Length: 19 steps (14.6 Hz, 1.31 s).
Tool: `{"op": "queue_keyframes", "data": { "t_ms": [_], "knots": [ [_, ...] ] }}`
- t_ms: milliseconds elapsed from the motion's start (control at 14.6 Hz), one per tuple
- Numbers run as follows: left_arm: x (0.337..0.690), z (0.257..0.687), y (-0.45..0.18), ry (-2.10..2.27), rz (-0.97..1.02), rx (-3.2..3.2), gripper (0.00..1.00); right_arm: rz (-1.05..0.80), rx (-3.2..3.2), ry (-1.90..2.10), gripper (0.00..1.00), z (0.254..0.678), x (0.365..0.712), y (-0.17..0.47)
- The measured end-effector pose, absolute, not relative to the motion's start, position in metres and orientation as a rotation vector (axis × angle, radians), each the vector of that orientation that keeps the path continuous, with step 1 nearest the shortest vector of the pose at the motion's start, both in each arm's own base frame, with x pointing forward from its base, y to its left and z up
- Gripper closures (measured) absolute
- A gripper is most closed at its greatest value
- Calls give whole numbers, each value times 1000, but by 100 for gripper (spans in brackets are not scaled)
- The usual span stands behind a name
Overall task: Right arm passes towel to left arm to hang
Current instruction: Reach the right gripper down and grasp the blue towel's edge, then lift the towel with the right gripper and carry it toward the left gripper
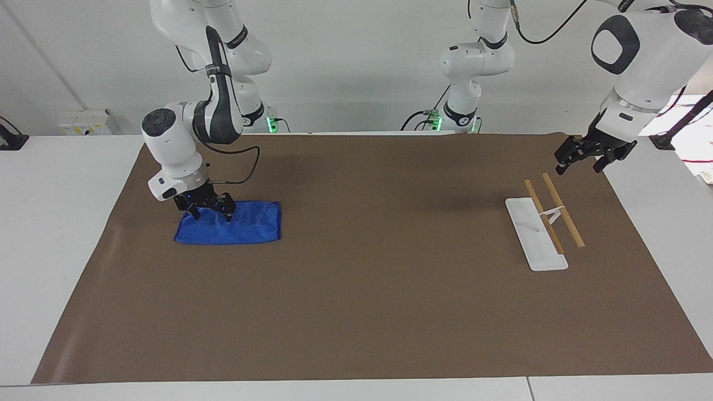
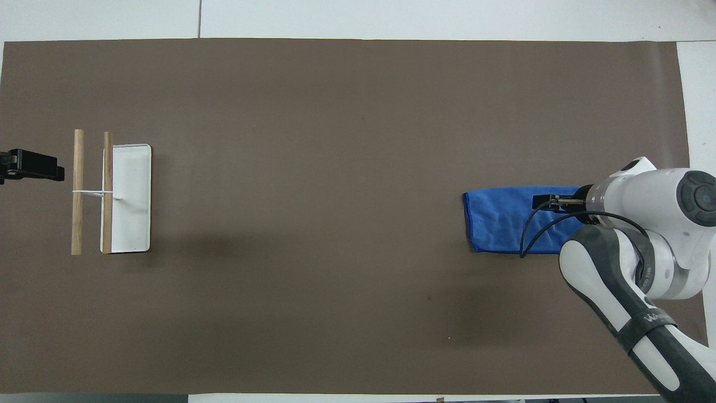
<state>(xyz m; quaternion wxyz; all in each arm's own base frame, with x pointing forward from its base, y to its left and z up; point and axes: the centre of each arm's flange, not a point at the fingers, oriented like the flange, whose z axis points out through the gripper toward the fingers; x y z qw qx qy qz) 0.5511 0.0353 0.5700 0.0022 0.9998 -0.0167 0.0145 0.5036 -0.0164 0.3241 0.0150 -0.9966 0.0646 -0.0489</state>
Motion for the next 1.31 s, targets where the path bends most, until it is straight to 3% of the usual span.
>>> {"op": "queue_keyframes", "data": {
  "t_ms": [962, 1031, 1168, 1305],
  "knots": [
    [551, 570, 35, -52, 46, 3136, 0, -100, -3119, 5, 2, 283, 478, -17],
    [551, 570, 35, -52, 46, 3136, 0, -96, -3119, 5, 5, 281, 477, -17],
    [551, 570, 35, -52, 46, 3136, 0, -98, -3119, 8, 25, 281, 476, -18],
    [551, 570, 35, -52, 46, 3136, 0, -99, -3119, 9, 27, 281, 475, -18]
  ]
}}
